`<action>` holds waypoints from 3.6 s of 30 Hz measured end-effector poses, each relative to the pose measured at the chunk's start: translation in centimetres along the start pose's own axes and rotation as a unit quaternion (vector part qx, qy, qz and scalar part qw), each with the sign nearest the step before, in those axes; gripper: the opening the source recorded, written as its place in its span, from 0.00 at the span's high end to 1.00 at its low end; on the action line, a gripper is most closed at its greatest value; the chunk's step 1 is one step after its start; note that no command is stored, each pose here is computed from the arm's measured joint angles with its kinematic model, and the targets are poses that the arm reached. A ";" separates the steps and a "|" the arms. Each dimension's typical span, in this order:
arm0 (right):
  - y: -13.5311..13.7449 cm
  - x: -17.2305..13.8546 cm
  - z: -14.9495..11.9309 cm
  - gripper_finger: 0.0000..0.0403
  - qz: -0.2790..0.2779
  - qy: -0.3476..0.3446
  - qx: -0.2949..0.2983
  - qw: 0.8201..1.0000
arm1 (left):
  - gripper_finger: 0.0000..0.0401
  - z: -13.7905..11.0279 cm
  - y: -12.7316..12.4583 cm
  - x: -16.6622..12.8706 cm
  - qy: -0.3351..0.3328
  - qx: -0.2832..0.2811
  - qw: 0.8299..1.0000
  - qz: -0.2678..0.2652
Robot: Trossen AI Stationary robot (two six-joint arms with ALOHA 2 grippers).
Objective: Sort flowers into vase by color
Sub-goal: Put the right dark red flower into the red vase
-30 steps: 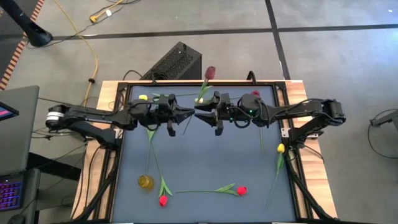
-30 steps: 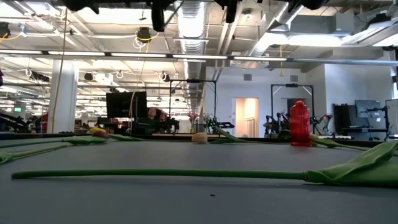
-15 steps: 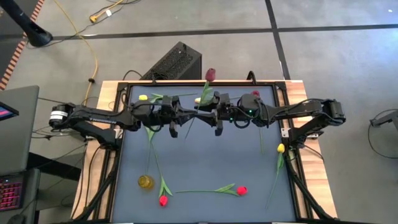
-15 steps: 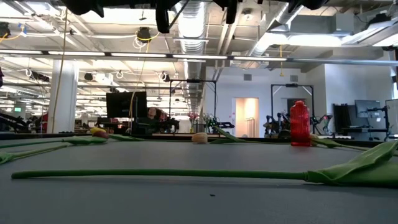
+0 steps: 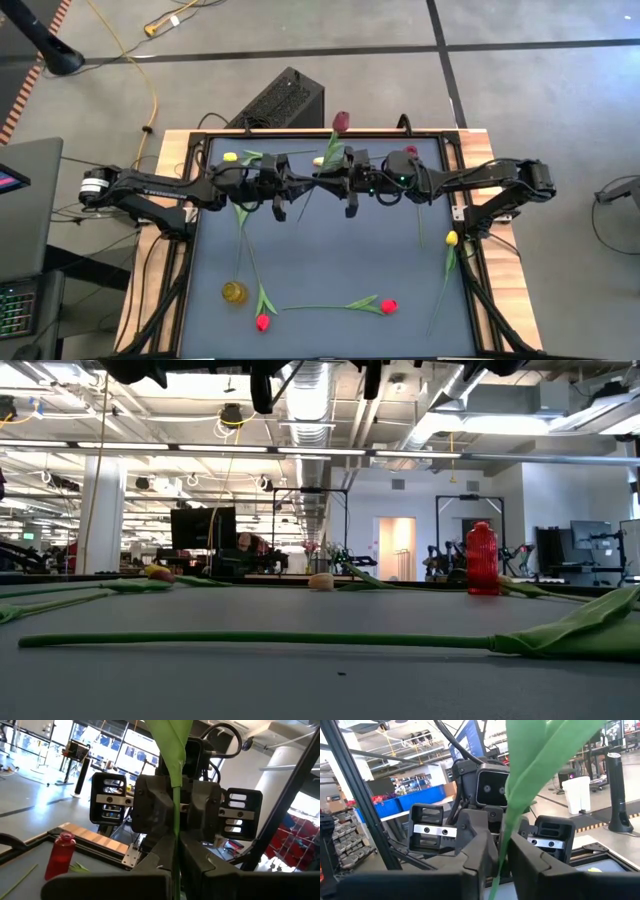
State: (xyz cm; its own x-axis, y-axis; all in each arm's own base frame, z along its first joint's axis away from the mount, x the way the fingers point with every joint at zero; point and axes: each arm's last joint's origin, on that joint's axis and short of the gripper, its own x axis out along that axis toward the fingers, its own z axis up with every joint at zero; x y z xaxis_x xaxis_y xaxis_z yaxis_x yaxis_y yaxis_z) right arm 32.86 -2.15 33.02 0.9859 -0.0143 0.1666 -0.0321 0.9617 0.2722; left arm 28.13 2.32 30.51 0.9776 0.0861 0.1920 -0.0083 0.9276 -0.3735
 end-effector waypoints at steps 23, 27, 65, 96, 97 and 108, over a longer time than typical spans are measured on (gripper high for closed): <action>-0.2 -0.2 -0.1 0.94 -0.005 0.018 -0.001 1.000 | 0.81 -0.2 0.3 0.0 0.002 0.042 0.998 0.048; -0.6 -1.1 0.5 0.94 -0.018 0.045 -0.007 0.999 | 0.66 -0.7 0.7 -0.1 0.023 0.050 0.996 0.077; -8.6 -21.7 7.8 0.93 -0.437 0.094 -0.071 0.892 | 0.48 -2.3 1.8 -0.9 0.125 0.007 0.981 0.146; -10.4 -22.4 5.8 0.89 -0.466 0.115 -0.065 0.875 | 0.49 -2.3 1.8 -0.9 0.122 -0.004 0.981 0.149; -10.4 -22.4 5.7 0.89 -0.466 0.120 -0.063 0.874 | 0.49 -2.3 1.8 -0.9 0.122 -0.004 0.981 0.149; -10.3 -23.1 4.1 0.85 -0.477 0.193 -0.020 0.857 | 0.49 -2.3 1.8 -0.9 0.123 -0.003 0.981 0.149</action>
State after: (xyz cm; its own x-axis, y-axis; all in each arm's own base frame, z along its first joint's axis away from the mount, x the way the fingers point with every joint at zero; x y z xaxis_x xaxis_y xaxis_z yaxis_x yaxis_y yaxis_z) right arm 9.77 -12.88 30.28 0.5415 -0.7155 -0.4415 0.8171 0.5714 0.0762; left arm 27.70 3.08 27.53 0.9533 0.2613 -0.1514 -0.3004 0.8722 -0.3860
